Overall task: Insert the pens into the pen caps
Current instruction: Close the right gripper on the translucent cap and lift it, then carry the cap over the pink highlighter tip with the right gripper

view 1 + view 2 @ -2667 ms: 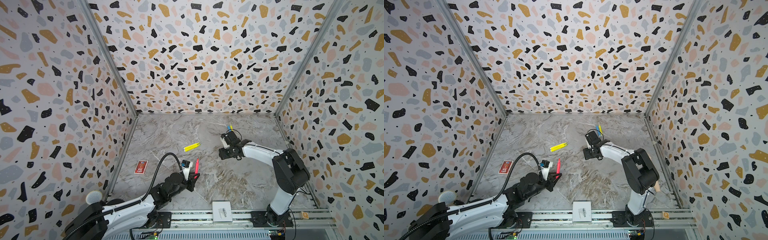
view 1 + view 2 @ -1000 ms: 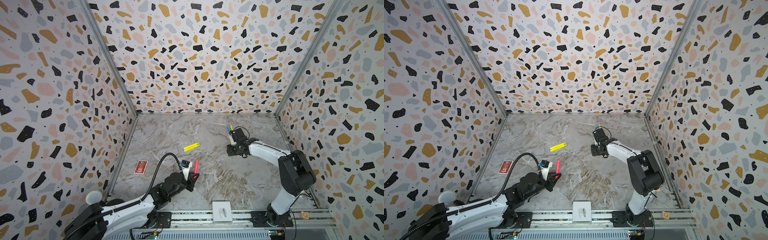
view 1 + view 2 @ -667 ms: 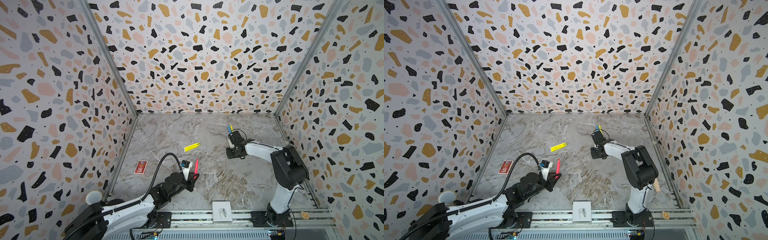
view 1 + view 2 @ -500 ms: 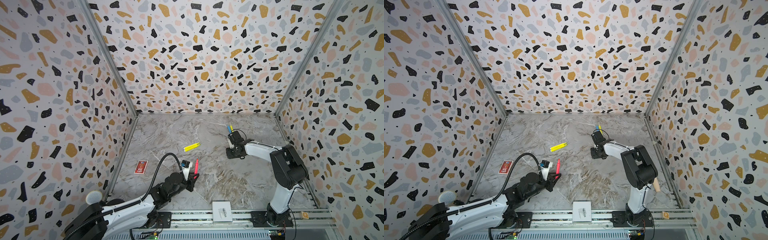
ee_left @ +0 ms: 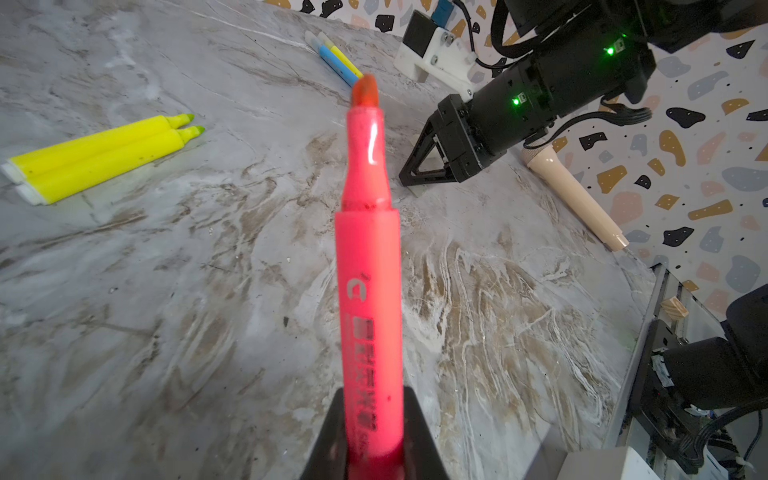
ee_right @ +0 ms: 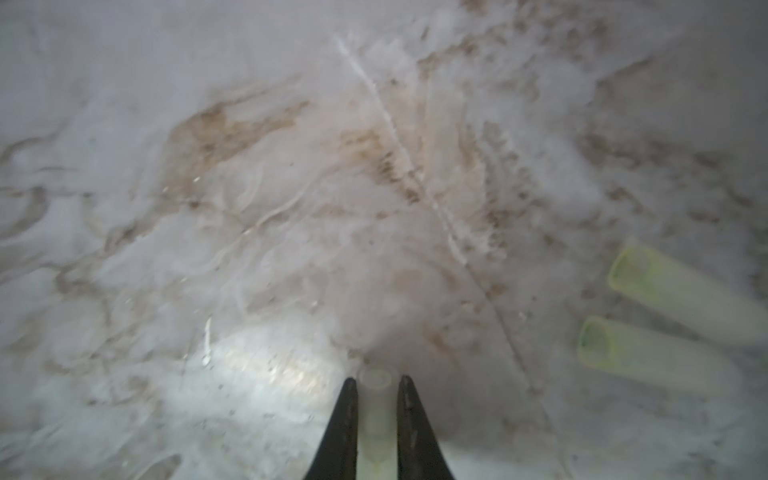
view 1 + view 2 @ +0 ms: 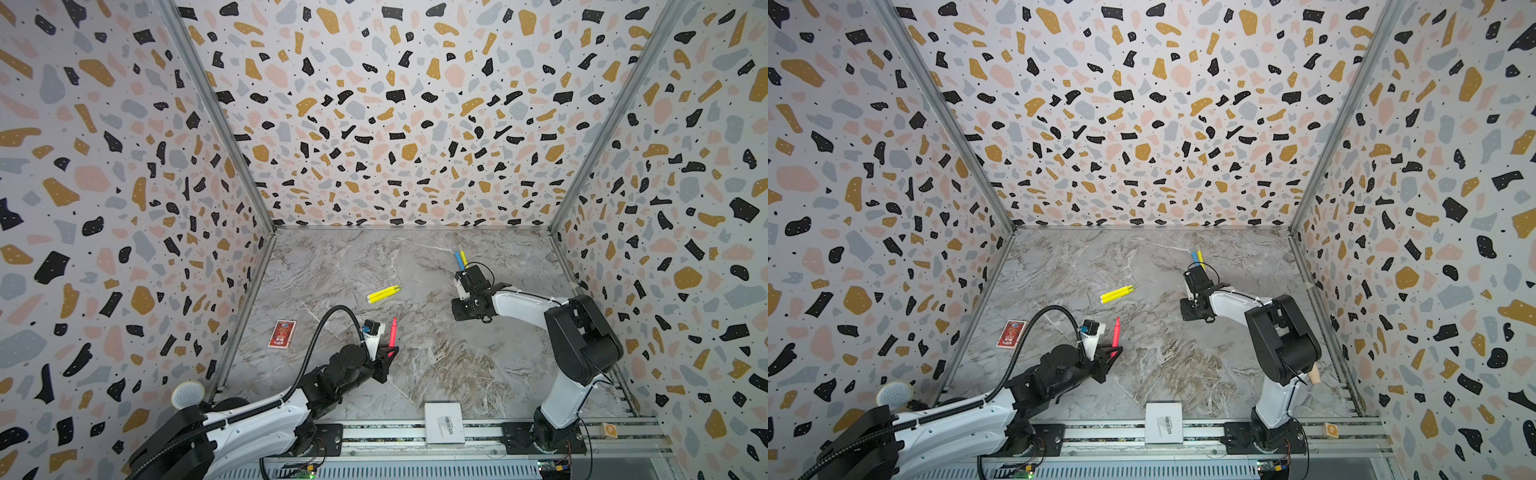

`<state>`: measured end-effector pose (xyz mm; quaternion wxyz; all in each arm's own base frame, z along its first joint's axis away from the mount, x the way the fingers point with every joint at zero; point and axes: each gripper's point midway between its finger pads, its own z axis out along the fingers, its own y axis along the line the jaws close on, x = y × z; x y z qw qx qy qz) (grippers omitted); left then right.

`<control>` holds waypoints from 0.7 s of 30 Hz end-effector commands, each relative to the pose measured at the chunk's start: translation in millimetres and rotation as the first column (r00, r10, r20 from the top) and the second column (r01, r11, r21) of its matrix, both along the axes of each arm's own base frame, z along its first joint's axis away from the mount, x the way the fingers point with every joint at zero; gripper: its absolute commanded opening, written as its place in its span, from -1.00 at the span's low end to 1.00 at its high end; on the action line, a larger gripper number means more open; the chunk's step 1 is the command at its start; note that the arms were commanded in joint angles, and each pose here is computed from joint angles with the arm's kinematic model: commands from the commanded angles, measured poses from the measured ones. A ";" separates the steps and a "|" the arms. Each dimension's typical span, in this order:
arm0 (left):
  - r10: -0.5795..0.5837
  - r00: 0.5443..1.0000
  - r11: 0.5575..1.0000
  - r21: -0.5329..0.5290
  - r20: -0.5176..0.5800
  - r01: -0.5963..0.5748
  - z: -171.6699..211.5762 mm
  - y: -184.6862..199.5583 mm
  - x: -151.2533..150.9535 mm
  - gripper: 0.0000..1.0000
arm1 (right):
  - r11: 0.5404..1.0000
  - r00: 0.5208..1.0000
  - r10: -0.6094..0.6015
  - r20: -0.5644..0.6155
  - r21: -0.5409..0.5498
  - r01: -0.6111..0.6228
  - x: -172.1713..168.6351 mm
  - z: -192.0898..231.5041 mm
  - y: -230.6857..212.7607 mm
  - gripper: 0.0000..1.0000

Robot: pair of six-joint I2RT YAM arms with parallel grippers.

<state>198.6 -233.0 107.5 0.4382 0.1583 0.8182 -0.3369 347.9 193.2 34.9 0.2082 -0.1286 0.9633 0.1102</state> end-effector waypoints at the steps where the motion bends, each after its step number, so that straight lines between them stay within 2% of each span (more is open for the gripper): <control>1: -0.013 0.999 0.999 -0.044 0.049 0.015 23.3 -6.9 4.9 -1.00 | 0.968 0.987 0.094 0.131 0.218 -0.121 -3.6 61.3 33.9 -0.90; 3: -0.014 0.998 0.998 -0.056 0.054 0.017 27.3 -8.2 5.4 -1.00 | 0.932 0.975 0.107 0.196 0.322 -0.167 -8.2 90.5 44.9 -0.90; 7: -0.024 0.998 0.991 -0.133 0.057 0.031 36.3 -14.4 3.9 -1.00 | 0.811 0.947 0.121 0.299 0.520 -0.268 -23.2 144.1 64.5 -0.90; 11: -0.038 0.998 0.976 -0.212 0.058 0.049 43.6 -23.2 -1.0 -1.00 | 0.660 0.921 0.098 0.377 0.668 -0.344 -41.0 186.6 73.9 -0.90; 13: -0.043 0.997 0.971 -0.232 0.063 0.057 46.6 -28.3 -4.2 -1.00 | 0.558 0.904 0.096 0.416 0.730 -0.395 -54.0 206.4 78.6 -0.90; 15: -0.052 0.997 0.968 -0.242 0.064 0.066 48.4 -34.0 -5.9 -1.00 | 0.463 0.882 0.110 0.459 0.762 -0.454 -67.5 221.9 83.3 -0.90; 16: -0.062 0.996 0.967 -0.244 0.064 0.075 48.8 -37.9 -7.0 -1.00 | 0.432 0.878 0.112 0.464 0.773 -0.464 -72.1 225.7 84.6 -0.90; 21: -0.103 0.993 0.961 -0.253 0.058 0.114 49.4 -56.1 -11.9 -1.00 | 0.370 0.867 0.109 0.486 0.790 -0.489 -83.2 234.0 92.2 -0.90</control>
